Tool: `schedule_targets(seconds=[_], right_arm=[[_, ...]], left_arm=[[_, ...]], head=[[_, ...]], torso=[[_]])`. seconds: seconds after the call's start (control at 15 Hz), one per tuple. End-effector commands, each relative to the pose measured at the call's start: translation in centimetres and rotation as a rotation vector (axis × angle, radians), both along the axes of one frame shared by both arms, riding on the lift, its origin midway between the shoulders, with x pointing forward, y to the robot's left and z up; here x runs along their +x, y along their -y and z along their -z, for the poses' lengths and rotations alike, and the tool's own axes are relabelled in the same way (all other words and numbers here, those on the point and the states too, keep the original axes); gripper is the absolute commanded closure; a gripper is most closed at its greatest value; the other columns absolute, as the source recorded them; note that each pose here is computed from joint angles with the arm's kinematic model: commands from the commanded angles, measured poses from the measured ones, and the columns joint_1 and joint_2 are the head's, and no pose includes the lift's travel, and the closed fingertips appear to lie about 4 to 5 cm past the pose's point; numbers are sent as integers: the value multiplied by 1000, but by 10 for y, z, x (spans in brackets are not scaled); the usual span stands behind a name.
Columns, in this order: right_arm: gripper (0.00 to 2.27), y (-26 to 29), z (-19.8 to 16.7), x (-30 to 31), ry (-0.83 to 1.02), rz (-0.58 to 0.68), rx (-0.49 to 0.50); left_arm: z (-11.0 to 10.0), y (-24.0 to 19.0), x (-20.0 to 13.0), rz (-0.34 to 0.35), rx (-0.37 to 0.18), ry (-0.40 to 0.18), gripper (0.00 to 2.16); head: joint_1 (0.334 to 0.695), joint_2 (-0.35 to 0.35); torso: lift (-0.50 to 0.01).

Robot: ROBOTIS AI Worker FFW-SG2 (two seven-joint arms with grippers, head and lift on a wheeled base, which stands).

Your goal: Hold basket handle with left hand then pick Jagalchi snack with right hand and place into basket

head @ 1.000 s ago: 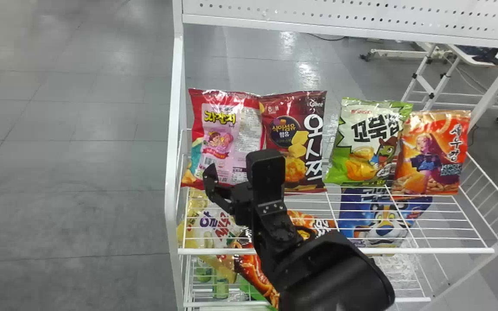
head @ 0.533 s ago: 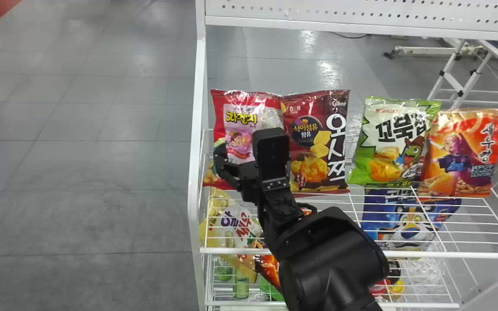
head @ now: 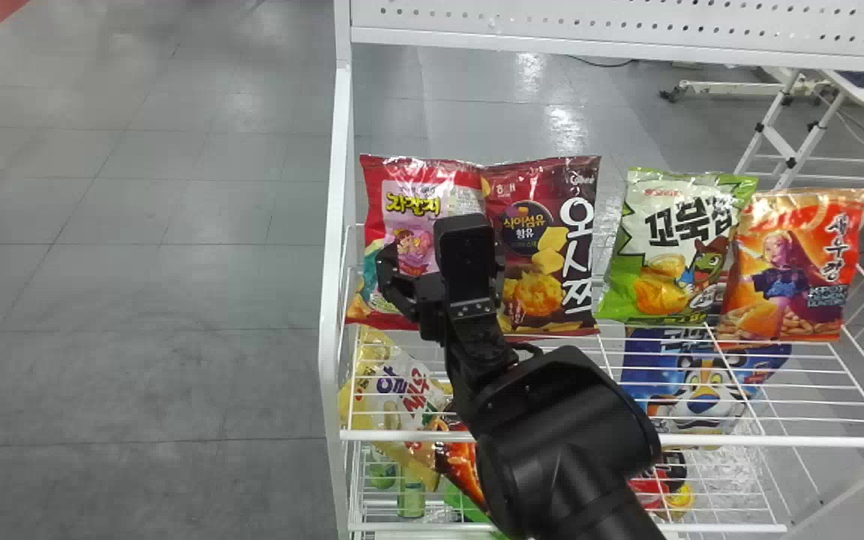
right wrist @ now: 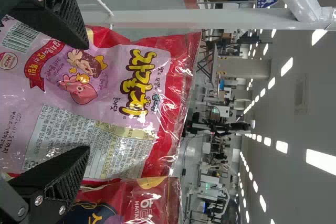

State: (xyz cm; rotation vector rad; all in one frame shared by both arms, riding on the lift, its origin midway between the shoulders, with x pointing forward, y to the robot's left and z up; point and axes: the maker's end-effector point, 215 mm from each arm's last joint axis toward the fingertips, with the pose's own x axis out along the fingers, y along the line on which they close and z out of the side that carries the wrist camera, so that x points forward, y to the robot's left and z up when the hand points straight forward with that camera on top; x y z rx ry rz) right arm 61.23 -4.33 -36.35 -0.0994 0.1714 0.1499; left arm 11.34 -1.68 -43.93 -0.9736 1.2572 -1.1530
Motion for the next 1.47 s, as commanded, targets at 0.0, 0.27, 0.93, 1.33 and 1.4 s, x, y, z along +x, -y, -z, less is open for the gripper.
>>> schedule_targets(seconds=[0.0, 0.27, 0.93, 1.33, 1.4], right_arm=[[161, 0, 0, 4, -2, -2, -8], [353, -2, 8, 6, -27, -16, -16], [2013, -6, -8, -12, 6, -75, 53], [2010, 0, -8, -49, -31, -122, 63], [2010, 0, -7, -56, -39, -132, 72]], left_arm=[[0, 0, 0, -1, -2, -3, 2105], [2, 0, 0, -7, -9, -6, 2105], [6, 1, 1, -19, -15, -10, 2105], [3, 4, 1, -10, -19, -3, 2105], [2, 5, 0, -9, -18, -1, 2105]], head=[[695, -96], [695, -94], [695, -95], [695, -102], [695, -107]], torso=[[-9], [-9], [-9], [-9], [-9]])
